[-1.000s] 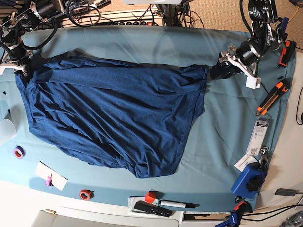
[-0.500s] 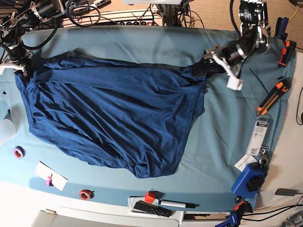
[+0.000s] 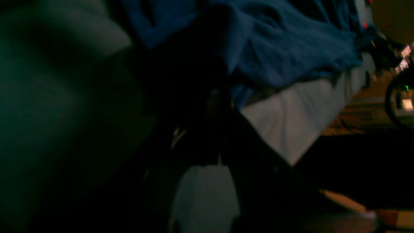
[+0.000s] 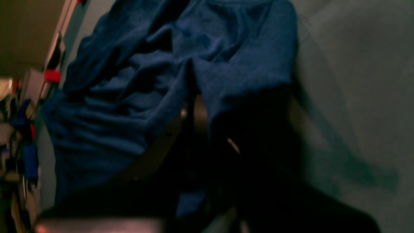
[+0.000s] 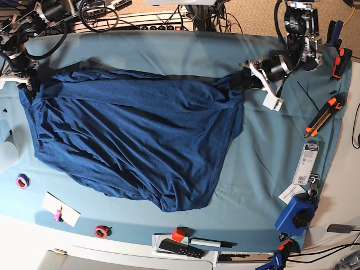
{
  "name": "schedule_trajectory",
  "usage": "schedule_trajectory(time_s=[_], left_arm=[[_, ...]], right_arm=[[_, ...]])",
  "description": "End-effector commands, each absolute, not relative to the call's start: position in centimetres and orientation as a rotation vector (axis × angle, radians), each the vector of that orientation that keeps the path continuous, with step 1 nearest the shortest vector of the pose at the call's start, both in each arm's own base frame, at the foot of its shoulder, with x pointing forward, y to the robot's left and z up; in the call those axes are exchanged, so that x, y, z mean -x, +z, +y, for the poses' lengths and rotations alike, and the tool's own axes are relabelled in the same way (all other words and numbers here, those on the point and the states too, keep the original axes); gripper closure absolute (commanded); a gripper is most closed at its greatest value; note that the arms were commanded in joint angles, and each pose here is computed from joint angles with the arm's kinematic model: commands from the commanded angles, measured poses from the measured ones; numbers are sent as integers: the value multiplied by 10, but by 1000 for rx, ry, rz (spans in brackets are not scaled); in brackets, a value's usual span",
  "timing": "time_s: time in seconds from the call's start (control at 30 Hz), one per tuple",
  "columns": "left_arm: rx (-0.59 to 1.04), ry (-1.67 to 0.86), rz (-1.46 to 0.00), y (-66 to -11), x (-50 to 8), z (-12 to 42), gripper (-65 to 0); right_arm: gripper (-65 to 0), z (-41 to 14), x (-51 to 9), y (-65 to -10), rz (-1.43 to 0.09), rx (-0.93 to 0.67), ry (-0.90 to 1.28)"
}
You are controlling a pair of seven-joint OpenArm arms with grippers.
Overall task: Layout the t-shirt on the table in an organized manner, then fold the t-shirt properly
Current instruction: 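Pull the shirt edge taut with the left gripper away from the right gripper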
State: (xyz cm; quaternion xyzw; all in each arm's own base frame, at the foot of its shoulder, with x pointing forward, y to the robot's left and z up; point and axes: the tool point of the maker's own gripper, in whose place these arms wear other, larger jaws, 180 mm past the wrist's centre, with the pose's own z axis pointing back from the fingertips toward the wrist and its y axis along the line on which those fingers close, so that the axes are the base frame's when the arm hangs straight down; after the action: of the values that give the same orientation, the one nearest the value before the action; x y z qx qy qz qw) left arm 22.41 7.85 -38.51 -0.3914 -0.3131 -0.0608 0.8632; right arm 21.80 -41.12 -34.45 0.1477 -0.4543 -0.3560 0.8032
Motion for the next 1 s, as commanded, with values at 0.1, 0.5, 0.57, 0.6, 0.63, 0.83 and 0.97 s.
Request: schedule_trajectory(time_s=[0.1,0.5,0.57,0.6,0.63,0.83,0.97], left_arm=[[788,-212,-715,-362,-224,92,0],[785,-250,-650,-362,-186,85,0],[785,-252,-625,-365,-178,85,0],[788,-249,-617,-366,-174,84,0],[792,-246,-609,-367,-171,84,0],[793,-260,-576,-372,-156,86,0],[789,-235,-580,-372,-154,92,0]], right_arm=[[0,-448,-222,-298,-1057,-226,-687],[0,-445,-199,-307,-953,-233,-653],[0,-445,-192,-311,-929,-227,-654],[0,-445,-189,-313,-917,-224,-654],[0,-445,-185,-315,-906,-221,-654],[0,-444,-173,-321,-872,-198,-620],[0,-446,-172,-320,-869,-192,-618]])
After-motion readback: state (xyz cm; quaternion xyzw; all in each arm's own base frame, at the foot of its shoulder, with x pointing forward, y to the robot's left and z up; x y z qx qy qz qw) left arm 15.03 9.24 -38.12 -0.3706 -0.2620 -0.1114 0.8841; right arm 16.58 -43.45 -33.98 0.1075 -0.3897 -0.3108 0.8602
